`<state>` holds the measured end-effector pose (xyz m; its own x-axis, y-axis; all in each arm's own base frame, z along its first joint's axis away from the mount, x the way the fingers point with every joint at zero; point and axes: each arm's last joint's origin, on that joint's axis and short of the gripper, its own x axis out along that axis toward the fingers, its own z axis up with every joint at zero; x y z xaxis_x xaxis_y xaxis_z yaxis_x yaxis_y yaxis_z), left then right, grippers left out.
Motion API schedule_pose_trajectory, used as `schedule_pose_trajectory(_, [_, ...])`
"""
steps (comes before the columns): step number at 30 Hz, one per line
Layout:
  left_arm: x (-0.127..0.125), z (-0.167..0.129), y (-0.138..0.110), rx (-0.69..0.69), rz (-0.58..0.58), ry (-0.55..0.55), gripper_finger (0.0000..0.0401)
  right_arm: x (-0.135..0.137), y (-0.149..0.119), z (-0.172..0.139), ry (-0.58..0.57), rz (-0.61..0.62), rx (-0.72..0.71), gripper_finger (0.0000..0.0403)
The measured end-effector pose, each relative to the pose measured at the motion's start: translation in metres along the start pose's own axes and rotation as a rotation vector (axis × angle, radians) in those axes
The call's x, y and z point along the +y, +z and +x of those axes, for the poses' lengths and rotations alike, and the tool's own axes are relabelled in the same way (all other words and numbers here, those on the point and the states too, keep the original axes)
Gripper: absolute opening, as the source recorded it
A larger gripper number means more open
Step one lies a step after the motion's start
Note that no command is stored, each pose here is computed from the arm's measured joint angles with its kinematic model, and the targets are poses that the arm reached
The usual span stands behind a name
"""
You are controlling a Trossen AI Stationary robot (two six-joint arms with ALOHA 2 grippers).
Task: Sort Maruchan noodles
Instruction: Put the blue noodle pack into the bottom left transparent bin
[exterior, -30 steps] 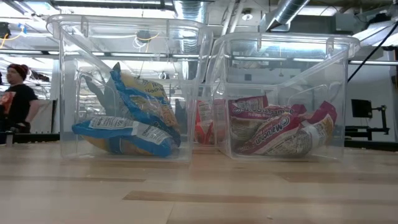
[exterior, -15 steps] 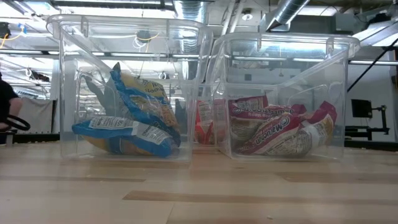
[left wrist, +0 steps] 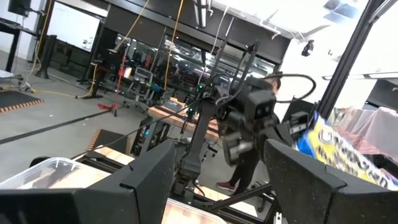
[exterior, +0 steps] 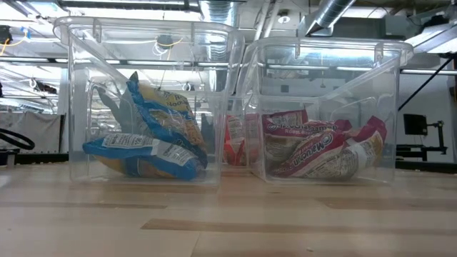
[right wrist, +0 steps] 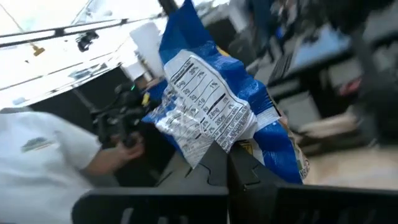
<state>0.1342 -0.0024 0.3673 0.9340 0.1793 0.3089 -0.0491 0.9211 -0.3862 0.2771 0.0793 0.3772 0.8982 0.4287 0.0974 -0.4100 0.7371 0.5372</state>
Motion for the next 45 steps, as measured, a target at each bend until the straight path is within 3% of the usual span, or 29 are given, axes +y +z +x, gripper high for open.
schedule_pose_trajectory(6, [0.0, 0.0, 0.0, 0.0, -0.001, 0.0, 0.0235, 0.001, 0.023, -0.002, -0.094, -0.16, -0.119, 0.0003])
schedule_pose_trajectory(12, [0.0, 0.0, 0.0, 0.001, -0.001, 0.0, 0.0235, -0.005, 0.024, 0.006, -0.233, -0.248, -0.172, 0.0003])
schedule_pose_trajectory(20, [0.0, 0.0, 0.0, 0.0, -0.019, 0.001, 0.0235, -0.028, 0.002, 0.05, -0.377, -0.26, 0.013, 0.0003])
schedule_pose_trajectory(24, [0.0, 0.0, 0.0, 0.0, -0.023, 0.002, 0.0235, -0.031, 0.008, 0.069, -0.436, -0.33, 0.14, 0.0003])
schedule_pose_trajectory(31, [0.0, 0.0, 0.0, 0.0, -0.027, 0.003, 0.0235, -0.043, 0.01, 0.088, -0.683, -0.457, 0.411, 0.0003])
schedule_pose_trajectory(45, [0.0, 0.0, 0.001, -0.006, -0.023, 0.001, 0.0235, -0.062, -0.006, 0.11, -0.709, -0.491, 0.509, 0.0018])
